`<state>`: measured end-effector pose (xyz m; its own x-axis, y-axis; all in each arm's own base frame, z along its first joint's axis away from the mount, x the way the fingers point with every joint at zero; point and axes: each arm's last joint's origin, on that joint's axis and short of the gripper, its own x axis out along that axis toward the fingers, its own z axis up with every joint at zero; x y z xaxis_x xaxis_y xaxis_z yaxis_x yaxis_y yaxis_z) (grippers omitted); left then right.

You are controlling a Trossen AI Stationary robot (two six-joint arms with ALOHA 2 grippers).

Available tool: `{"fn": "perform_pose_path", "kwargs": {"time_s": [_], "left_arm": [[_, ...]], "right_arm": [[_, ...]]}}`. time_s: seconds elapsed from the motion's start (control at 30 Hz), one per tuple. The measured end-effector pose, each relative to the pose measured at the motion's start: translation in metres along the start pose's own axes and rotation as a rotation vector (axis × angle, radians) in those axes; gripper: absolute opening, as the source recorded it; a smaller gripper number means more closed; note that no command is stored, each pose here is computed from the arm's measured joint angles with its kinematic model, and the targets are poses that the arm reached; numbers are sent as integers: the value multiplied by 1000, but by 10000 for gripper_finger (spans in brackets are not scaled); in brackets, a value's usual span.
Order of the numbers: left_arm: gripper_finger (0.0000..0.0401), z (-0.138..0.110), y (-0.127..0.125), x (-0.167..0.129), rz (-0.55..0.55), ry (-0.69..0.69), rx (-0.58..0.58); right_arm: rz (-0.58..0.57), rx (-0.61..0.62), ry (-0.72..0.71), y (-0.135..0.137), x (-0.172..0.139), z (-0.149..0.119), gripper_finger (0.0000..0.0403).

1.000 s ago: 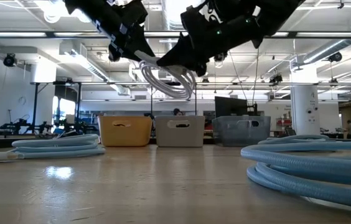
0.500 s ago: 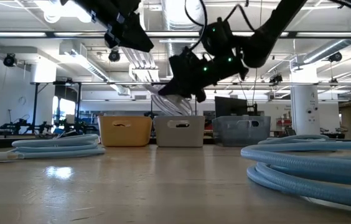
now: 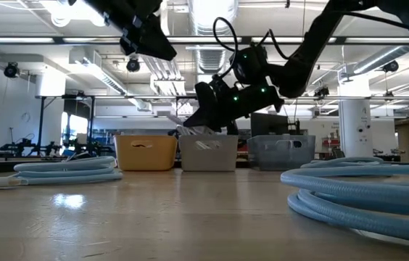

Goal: Pick & Place USB Port
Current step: Put the top white display cable into the gray bin, then put the white display cable into the gray bin

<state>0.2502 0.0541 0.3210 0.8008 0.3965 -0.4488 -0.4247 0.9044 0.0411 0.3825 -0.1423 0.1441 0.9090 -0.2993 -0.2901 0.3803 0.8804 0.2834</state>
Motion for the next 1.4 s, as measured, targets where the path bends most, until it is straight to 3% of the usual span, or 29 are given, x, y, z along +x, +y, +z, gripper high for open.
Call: {"fn": "perform_pose_path", "kwargs": {"time_s": [0.27,0.57,0.8,1.1,1.4], "left_arm": [[135,-5,0,0,5,51,1],[135,-6,-1,-1,-1,59,-7],[135,-13,-14,-4,-74,119,23],[135,-37,-58,-24,-242,302,89],[135,-75,-125,-54,-467,483,241]], "right_arm": [[11,-65,-14,4,-5,12,126],[-10,-130,65,11,-27,33,162],[5,-138,106,25,-51,52,169],[52,-177,302,60,-91,54,155],[173,-295,326,98,-107,44,150]]}}
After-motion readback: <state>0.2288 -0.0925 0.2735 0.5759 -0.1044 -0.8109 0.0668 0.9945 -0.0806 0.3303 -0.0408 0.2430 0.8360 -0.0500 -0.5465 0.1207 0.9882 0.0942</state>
